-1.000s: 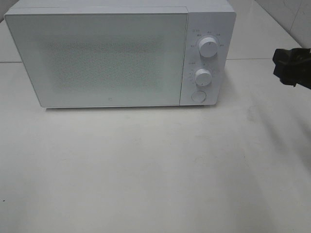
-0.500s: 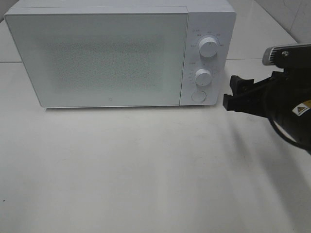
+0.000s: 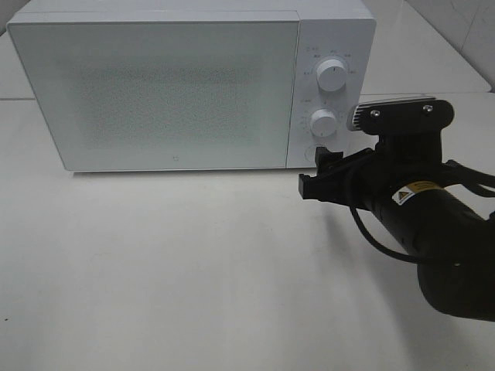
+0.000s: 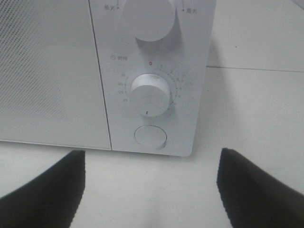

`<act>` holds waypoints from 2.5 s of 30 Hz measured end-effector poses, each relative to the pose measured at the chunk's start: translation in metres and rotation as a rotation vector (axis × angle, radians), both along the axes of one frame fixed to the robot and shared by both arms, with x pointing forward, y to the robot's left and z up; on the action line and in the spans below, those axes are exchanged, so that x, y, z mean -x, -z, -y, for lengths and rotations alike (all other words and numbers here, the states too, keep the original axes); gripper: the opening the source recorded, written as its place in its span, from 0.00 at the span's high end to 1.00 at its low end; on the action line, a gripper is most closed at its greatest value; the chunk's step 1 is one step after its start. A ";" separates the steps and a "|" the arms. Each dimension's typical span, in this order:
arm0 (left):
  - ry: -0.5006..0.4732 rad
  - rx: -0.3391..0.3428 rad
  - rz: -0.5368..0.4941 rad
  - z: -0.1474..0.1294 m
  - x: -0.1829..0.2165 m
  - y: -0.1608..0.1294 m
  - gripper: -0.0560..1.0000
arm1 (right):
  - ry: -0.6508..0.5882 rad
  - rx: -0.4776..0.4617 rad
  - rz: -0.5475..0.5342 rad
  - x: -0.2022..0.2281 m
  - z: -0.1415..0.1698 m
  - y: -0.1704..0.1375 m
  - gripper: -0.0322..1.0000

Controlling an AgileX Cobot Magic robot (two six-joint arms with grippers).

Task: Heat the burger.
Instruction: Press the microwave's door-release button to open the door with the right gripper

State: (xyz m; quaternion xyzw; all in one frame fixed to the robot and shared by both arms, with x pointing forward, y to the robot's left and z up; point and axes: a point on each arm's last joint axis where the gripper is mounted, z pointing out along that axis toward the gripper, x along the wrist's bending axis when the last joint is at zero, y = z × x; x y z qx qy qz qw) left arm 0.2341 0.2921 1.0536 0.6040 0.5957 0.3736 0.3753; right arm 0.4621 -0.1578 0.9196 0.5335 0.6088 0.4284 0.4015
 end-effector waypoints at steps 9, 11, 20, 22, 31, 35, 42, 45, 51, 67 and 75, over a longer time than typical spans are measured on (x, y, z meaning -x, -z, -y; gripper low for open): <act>0.000 0.000 0.000 0.000 0.000 0.000 0.03 | 0.011 -0.004 -0.018 0.000 -0.003 0.004 0.25; 0.000 0.000 0.000 0.000 0.000 0.000 0.03 | 0.014 -0.016 -0.026 0.000 -0.003 0.005 0.25; 0.000 0.000 0.000 0.000 0.000 0.000 0.03 | 0.072 -0.192 -0.060 0.001 -0.003 0.006 0.25; 0.000 0.000 0.000 0.000 0.000 0.000 0.03 | 0.089 -0.242 -0.065 0.001 -0.003 0.006 0.25; 0.000 0.000 0.000 0.000 0.000 0.000 0.03 | 0.217 -0.606 -0.100 0.001 -0.003 0.006 0.32; 0.000 0.000 0.000 0.000 0.000 0.000 0.03 | 0.280 -0.775 -0.133 0.001 -0.004 0.008 0.37; 0.000 0.000 0.000 0.000 0.000 0.000 0.03 | 0.444 -1.186 -0.206 0.003 -0.005 0.011 0.59; 0.000 0.000 0.000 0.000 0.000 0.000 0.03 | 0.467 -1.247 -0.211 0.003 -0.005 0.011 0.62; 0.000 0.000 0.000 0.000 0.000 0.000 0.03 | 0.517 -1.376 -0.221 0.003 -0.005 0.011 0.80; 0.000 0.000 0.000 0.000 0.000 0.000 0.03 | 0.583 -1.436 -0.210 -0.010 -0.003 0.020 0.97; 0.000 0.000 0.000 0.000 0.000 0.000 0.03 | 0.612 -1.447 -0.220 -0.033 -0.018 0.039 0.97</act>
